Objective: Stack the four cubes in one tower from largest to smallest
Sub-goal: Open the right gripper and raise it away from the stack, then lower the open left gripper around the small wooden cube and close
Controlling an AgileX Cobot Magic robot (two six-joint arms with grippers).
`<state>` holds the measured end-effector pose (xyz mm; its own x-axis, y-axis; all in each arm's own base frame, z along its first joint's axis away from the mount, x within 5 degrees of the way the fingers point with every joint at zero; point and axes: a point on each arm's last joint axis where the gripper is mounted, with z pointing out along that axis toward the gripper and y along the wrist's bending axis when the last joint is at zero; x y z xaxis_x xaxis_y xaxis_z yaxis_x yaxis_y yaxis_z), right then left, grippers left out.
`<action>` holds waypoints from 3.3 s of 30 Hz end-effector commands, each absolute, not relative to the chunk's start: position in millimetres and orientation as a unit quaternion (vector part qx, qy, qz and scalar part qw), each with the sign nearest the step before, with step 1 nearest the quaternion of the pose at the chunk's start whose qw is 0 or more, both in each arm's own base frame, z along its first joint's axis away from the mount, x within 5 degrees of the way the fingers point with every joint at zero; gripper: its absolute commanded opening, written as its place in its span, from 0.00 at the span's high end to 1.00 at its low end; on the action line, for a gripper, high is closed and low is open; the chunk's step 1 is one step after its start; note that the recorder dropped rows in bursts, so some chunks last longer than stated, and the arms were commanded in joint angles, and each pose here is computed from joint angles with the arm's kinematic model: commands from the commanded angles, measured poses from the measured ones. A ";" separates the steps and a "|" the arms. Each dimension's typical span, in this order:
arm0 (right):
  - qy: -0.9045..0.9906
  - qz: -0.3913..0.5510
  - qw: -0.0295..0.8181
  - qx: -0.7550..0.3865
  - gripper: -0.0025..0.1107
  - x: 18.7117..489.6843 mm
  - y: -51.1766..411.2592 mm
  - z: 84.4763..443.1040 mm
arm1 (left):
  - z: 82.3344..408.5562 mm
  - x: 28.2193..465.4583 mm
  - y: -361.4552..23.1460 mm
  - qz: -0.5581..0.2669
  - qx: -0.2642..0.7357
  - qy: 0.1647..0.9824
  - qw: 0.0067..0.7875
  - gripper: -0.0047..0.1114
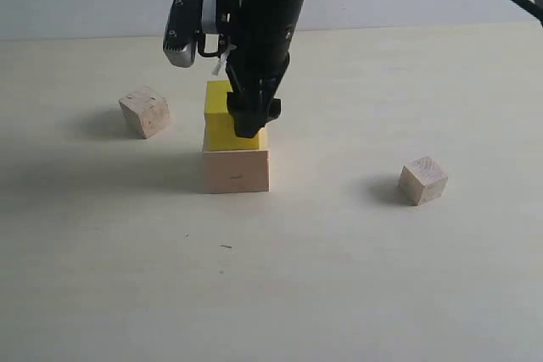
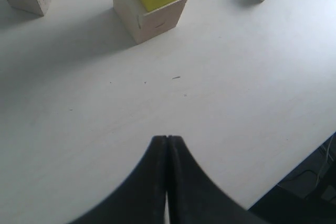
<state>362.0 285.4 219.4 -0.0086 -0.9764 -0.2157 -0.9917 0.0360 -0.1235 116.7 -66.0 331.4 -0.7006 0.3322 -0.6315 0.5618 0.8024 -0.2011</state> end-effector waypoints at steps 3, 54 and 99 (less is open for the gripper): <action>0.715 0.034 0.135 -0.685 0.31 353.5 280.7 248.2 | 331.4 116.7 -66.0 -0.191 0.252 0.901 0.299 0.96; 0.877 0.160 0.403 -0.206 0.98 92.7 66.8 322.8 | 293.9 257.2 -96.1 -0.140 0.251 0.907 0.306 0.96; 0.877 0.168 0.393 -0.221 0.98 82.5 62.9 308.4 | 130.5 459.9 -129.1 0.005 0.403 0.909 0.108 0.38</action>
<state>82.3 63.2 308.8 -0.6053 -0.2477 -0.7565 -0.5132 0.8479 0.1330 462.3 -128.2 154.8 -0.6502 0.7177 -0.2493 0.7141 0.6893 0.1218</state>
